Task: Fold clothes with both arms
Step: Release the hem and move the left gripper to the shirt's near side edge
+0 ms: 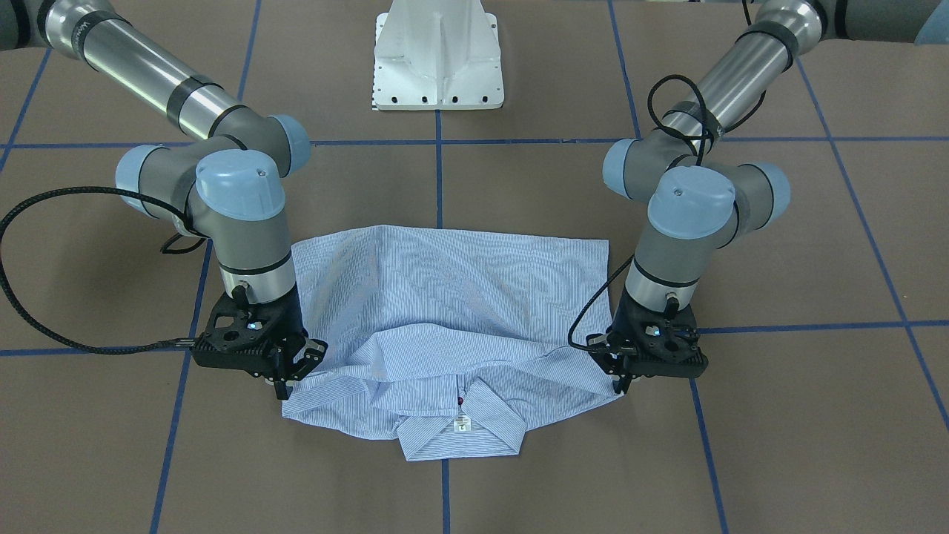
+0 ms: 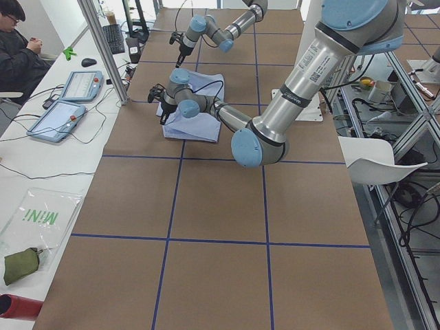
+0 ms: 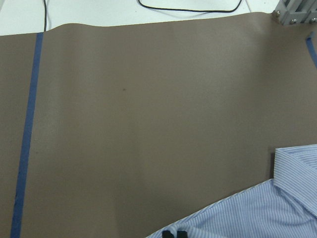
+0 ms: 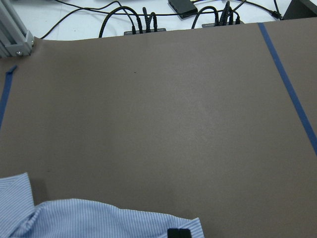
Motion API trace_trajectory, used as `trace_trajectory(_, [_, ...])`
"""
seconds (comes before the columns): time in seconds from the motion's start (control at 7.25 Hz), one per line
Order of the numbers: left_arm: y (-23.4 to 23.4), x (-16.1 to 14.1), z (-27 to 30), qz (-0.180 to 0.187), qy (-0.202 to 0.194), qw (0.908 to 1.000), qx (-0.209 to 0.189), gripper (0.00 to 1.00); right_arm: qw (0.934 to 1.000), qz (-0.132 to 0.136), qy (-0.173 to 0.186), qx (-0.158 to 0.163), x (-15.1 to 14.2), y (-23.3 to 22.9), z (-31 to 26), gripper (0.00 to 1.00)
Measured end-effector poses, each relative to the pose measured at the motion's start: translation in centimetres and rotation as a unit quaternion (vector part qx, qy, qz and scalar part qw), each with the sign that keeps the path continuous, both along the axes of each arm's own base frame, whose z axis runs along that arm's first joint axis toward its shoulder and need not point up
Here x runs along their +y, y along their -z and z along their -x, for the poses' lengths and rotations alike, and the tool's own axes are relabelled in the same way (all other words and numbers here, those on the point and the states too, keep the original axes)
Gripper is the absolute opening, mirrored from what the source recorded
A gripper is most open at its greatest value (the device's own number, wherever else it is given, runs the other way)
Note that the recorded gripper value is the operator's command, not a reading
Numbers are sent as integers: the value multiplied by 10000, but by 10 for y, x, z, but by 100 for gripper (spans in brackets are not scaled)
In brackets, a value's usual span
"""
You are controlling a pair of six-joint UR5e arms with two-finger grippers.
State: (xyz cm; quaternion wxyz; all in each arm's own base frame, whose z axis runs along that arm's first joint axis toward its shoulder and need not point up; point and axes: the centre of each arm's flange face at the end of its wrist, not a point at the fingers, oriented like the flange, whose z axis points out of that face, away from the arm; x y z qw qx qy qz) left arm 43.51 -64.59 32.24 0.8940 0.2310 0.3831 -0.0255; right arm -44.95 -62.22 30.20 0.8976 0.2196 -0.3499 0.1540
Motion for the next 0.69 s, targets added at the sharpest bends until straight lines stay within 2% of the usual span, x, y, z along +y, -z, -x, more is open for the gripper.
trace_trajectory(0.28, [-3,-2,0,-40,-43,10000,-40,0,10000,-30,33,-53,-17,1,-25,0])
trace_trajectory(0.41, [-3,-2,0,-64,-49,10000,-37,99,10000,-44,42,-53,-21,1,-31,56])
trace_trajectory(0.55, [-5,-2,0,-86,-68,9999,-55,100,10000,-47,67,-40,-22,0,-32,100])
trace_trajectory(0.69, [-8,-2,2,-187,-127,9997,-85,100,9999,-65,122,-5,-20,-1,-29,100])
